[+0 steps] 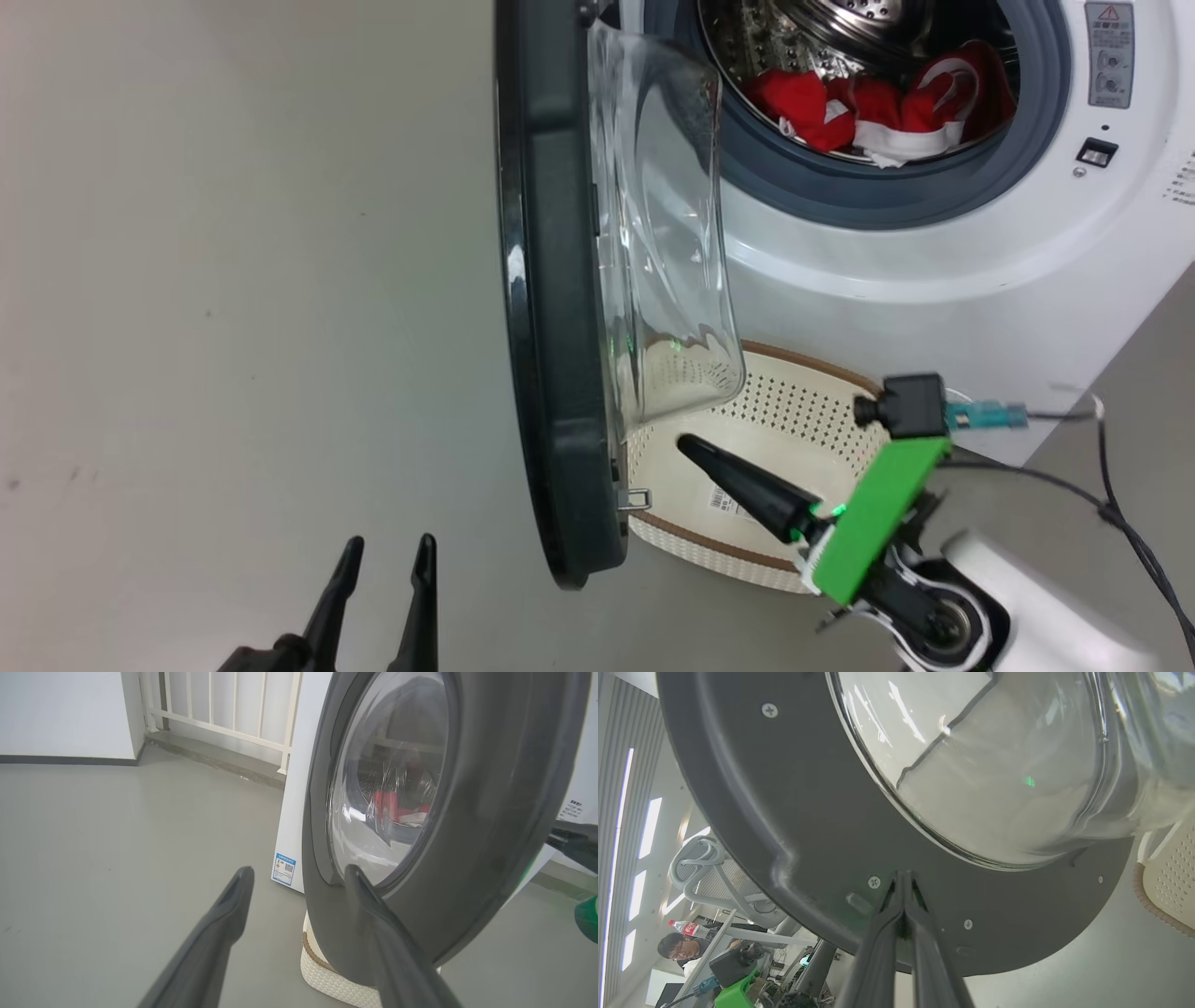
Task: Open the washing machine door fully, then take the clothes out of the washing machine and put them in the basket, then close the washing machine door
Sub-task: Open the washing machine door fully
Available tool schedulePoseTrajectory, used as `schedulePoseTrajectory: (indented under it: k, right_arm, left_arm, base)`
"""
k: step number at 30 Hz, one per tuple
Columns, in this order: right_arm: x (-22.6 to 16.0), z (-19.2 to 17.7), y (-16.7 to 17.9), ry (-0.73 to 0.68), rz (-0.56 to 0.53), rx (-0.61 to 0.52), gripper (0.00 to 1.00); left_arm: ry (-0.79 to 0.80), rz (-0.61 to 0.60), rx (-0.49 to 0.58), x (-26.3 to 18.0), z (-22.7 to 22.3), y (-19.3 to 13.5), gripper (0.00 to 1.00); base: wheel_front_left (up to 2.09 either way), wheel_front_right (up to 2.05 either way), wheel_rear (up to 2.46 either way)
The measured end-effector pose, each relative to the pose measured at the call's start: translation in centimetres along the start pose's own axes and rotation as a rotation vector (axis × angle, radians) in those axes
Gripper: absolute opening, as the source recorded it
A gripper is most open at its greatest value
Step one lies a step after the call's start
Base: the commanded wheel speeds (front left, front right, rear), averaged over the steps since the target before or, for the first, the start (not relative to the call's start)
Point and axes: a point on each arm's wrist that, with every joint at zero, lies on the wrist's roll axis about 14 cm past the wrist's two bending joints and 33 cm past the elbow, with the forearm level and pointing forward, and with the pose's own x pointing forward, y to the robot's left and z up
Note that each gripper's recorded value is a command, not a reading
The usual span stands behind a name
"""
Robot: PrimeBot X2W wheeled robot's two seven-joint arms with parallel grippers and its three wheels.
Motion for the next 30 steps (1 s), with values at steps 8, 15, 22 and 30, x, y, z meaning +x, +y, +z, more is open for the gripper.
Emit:
schedulePoseTrajectory:
  k: [8, 15, 22, 30]
  right_arm:
    - [-3.0, -0.6, -3.9, -0.066, -0.134, 0.015, 1.0]
    - [-6.4, -0.3, -7.5, -0.156, -0.263, 0.021, 1.0]
    - [-9.5, 0.9, -9.8, -0.275, -0.356, -0.01, 1.0]
    - [-12.4, 1.3, -11.5, -0.335, -0.443, -0.126, 1.0]
  left_arm:
    - [0.012, -0.033, 0.0, -0.2, -0.5, -0.4, 1.0]
    - [0.02, -0.053, 0.0, 0.1, -0.8, -0.8, 1.0]
    - [0.027, -0.068, 0.001, 0.4, -1.0, -1.2, 1.0]
    - [0.025, -0.085, -0.003, 0.6, -1.0, -1.5, 1.0]
  base:
    - [0.0, 0.0, 0.0]
    - [0.0, 0.0, 0.0]
    - [0.0, 0.0, 0.0]
    - [0.0, 0.0, 0.0]
